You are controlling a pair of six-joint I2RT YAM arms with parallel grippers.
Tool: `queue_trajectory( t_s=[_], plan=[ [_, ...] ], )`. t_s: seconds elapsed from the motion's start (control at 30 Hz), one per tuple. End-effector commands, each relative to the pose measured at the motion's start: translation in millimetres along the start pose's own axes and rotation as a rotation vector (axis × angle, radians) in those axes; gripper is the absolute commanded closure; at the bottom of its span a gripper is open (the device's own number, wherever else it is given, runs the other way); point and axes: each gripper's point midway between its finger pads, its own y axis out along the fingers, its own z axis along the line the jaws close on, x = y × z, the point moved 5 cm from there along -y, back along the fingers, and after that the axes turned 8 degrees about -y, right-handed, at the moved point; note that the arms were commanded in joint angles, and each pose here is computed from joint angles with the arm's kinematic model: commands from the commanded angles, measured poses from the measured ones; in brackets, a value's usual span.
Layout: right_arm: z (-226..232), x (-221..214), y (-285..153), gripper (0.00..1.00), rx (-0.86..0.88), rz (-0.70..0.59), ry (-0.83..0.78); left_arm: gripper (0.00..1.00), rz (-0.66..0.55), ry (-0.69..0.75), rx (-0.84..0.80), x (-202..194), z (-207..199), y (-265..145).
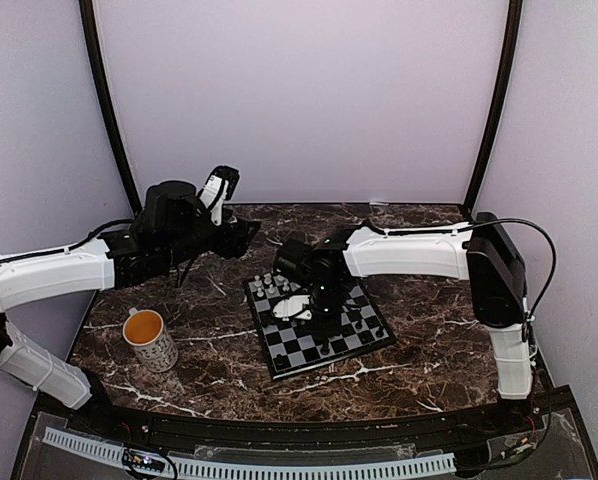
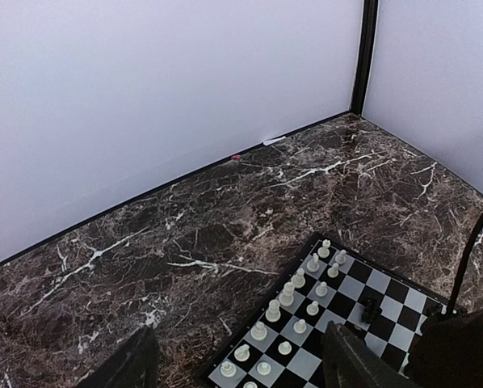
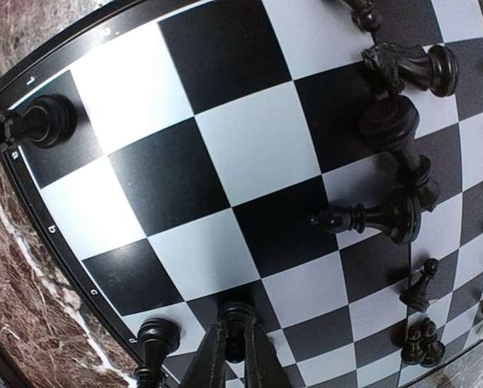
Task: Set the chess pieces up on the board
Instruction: Place the pawn at e7.
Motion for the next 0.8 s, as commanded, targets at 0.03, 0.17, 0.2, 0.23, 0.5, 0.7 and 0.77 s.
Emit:
queue_trajectory(
  t_s=[0.03, 0.17, 0.2, 0.23, 0.5, 0.7, 0.77],
  plan=[
    [4.9, -6.2, 3.5, 0.87, 0.014, 0.032, -0.004, 0.28, -0.014, -0.012, -0.007, 10.2, -1.6, -0.7],
    [1.6, -3.3, -5.2, 0.85, -0.009, 0.014, -0.002, 0.27, -0.013, -0.012, -0.01, 10.3, -2.1, -0.7],
    [0.7, -2.7, -7.0, 0.84, -0.015, 0.011, -0.002, 0.27, -0.013, -0.013, -0.012, 10.6, -2.3, -0.6],
    [-0.5, -2.2, -9.1, 0.84, -0.02, 0.007, -0.001, 0.27, -0.012, -0.014, -0.012, 10.1, -2.3, -0.4],
    [-16.5, 5.3, -41.9, 0.78, -0.096, -0.048, 0.009, 0.27, 0.0, -0.006, -0.018, 8.7, -3.8, 1.6],
    [-35.7, 1.0, -81.1, 0.72, -0.151, -0.134, 0.05, 0.27, 0.046, 0.031, 0.021, -2.1, 0.1, 9.7],
    [-41.1, -4.0, -96.0, 0.7, -0.158, -0.17, 0.073, 0.27, 0.095, 0.037, 0.049, -9.6, 2.4, 16.3]
  ],
)
